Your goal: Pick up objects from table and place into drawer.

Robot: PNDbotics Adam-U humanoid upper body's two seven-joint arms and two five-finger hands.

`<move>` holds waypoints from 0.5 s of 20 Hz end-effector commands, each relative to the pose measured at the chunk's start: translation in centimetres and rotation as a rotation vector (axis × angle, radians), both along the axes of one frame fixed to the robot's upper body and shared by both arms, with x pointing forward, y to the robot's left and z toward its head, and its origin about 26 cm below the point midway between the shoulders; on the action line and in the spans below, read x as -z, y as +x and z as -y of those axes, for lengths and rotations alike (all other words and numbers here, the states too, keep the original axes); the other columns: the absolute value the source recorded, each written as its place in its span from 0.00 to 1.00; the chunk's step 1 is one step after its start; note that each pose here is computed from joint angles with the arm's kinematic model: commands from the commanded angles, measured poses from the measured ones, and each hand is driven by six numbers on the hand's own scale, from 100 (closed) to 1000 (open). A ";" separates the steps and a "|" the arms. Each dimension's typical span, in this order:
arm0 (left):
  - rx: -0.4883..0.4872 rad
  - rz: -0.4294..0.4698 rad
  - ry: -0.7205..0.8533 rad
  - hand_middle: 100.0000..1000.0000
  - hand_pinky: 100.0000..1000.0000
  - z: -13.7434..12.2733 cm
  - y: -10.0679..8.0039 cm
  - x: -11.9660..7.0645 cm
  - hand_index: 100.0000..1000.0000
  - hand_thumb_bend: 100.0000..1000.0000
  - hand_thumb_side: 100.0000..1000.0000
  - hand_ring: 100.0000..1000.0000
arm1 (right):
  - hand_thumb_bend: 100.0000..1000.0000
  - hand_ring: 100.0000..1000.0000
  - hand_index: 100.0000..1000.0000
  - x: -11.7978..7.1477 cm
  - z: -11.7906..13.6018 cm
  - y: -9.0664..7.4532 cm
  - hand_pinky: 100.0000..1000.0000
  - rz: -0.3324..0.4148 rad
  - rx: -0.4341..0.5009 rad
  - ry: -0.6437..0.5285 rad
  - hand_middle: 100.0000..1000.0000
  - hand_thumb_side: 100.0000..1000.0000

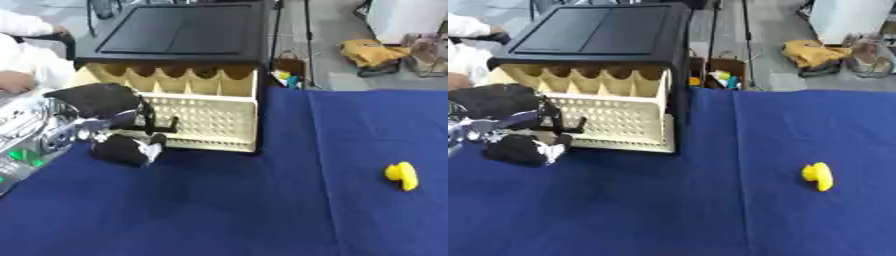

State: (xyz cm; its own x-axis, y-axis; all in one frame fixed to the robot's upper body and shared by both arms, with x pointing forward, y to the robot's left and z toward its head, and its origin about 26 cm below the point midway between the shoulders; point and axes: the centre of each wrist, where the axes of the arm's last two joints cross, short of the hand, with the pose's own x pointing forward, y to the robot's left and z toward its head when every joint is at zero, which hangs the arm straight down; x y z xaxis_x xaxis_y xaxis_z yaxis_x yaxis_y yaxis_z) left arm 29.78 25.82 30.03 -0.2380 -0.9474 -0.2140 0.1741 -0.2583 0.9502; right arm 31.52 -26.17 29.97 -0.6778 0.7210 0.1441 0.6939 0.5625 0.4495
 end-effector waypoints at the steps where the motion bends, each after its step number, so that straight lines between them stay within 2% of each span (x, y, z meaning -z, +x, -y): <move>1: -0.098 -0.059 -0.005 0.00 0.00 -0.3 -0.4 -0.8 0.62 0.00 0.71 0.00 | 0.00 0.66 0.67 -0.5 0.0 -0.4 0.63 0.023 0.009 -0.004 0.59 0.95; 10: -0.092 -0.060 -0.005 0.00 0.00 -0.4 -0.4 -0.8 0.59 0.00 0.71 0.00 | 0.00 0.66 0.67 -0.4 0.0 -0.4 0.64 0.020 0.012 0.000 0.59 0.95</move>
State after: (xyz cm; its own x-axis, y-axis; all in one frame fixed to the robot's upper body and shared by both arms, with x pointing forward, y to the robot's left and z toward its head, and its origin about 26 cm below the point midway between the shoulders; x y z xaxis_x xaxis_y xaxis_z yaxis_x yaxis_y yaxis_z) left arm 29.79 25.79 29.91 -0.2434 -0.9470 -0.2097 0.1823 -0.2570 0.9491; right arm 31.53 -26.19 29.82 -0.6745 0.7227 0.1511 0.6980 0.5576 0.4494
